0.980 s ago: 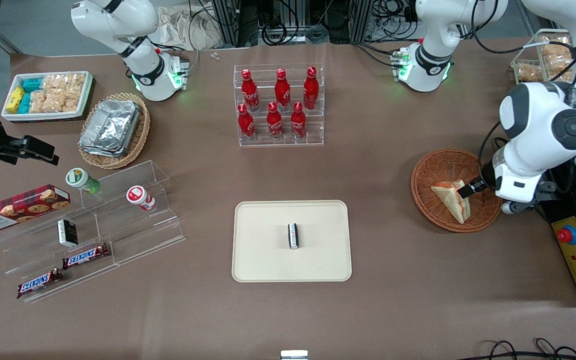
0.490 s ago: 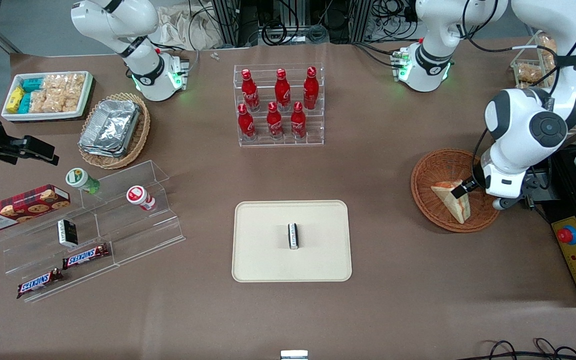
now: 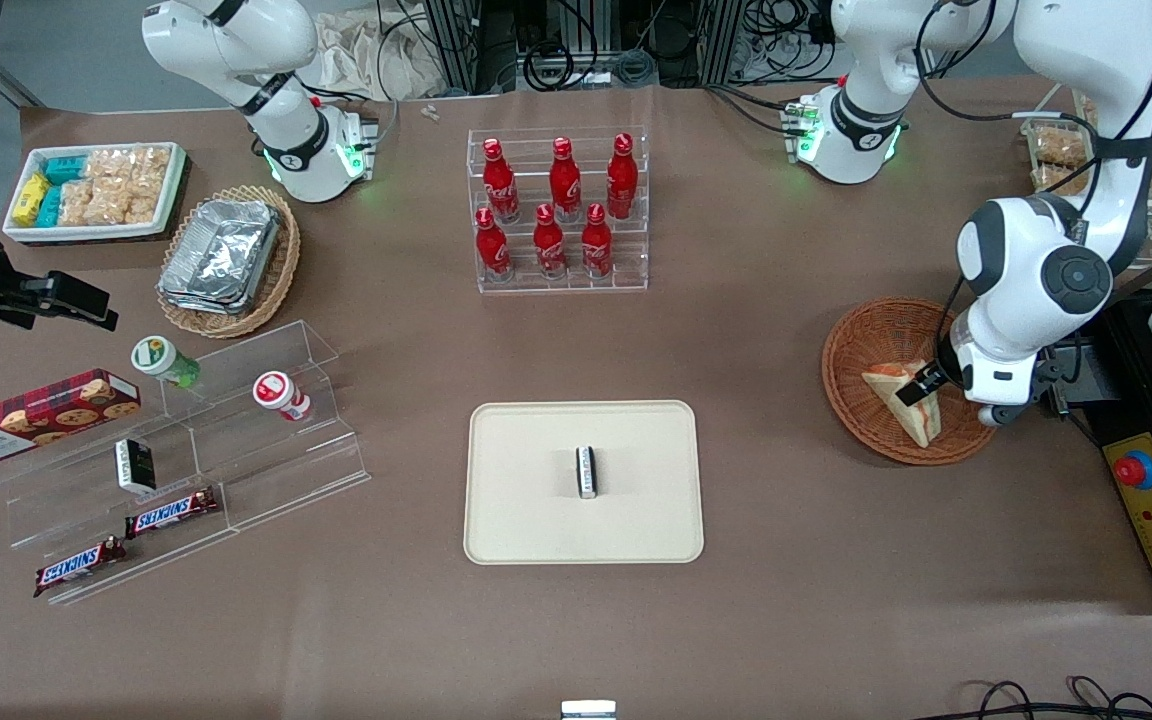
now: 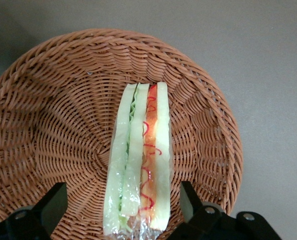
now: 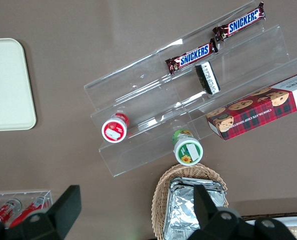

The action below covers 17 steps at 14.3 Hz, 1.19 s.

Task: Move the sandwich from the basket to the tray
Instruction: 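Close the left gripper on the sandwich's wrapped edge and lift it, then carry the held sandwich with the left gripper over the cream tray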

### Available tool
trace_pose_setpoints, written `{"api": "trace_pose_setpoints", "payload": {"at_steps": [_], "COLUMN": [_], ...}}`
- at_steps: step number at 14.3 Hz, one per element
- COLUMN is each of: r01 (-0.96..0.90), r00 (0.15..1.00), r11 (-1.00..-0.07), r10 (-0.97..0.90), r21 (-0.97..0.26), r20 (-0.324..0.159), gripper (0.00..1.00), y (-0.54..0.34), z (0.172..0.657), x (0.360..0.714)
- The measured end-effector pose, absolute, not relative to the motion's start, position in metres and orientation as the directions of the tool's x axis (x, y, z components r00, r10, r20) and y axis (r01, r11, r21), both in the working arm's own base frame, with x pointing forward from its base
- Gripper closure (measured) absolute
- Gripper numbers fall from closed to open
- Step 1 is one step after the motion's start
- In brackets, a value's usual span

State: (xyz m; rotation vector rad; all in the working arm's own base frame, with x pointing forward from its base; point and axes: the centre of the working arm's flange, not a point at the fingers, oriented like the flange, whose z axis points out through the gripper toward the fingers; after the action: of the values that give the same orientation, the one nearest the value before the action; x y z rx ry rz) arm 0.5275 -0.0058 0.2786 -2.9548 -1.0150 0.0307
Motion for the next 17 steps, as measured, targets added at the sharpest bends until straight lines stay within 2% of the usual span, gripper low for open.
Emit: {"api": "trace_pose_setpoints", "payload": {"at_steps": [4, 8, 14, 17], "r01": [0.633, 0.635, 0.623, 0.614], "r00": [0.774, 0.773, 0.782, 0.790], "r11": [-0.774, -0.773, -0.782, -0.790], "r10": [0.633, 0.635, 0.623, 0.614], "r21": [-0.016, -0.006, -0.002, 0.007], "r20": [-0.029, -0.015, -0.012, -0.001], "gripper": [0.00, 0.02, 0.60, 0.68], "y": [-0.006, -0.006, -0.013, -0.015], "z": [0.268, 0.258, 0.257, 0.264], "x": [0.523, 0.517, 0.517, 0.520]}}
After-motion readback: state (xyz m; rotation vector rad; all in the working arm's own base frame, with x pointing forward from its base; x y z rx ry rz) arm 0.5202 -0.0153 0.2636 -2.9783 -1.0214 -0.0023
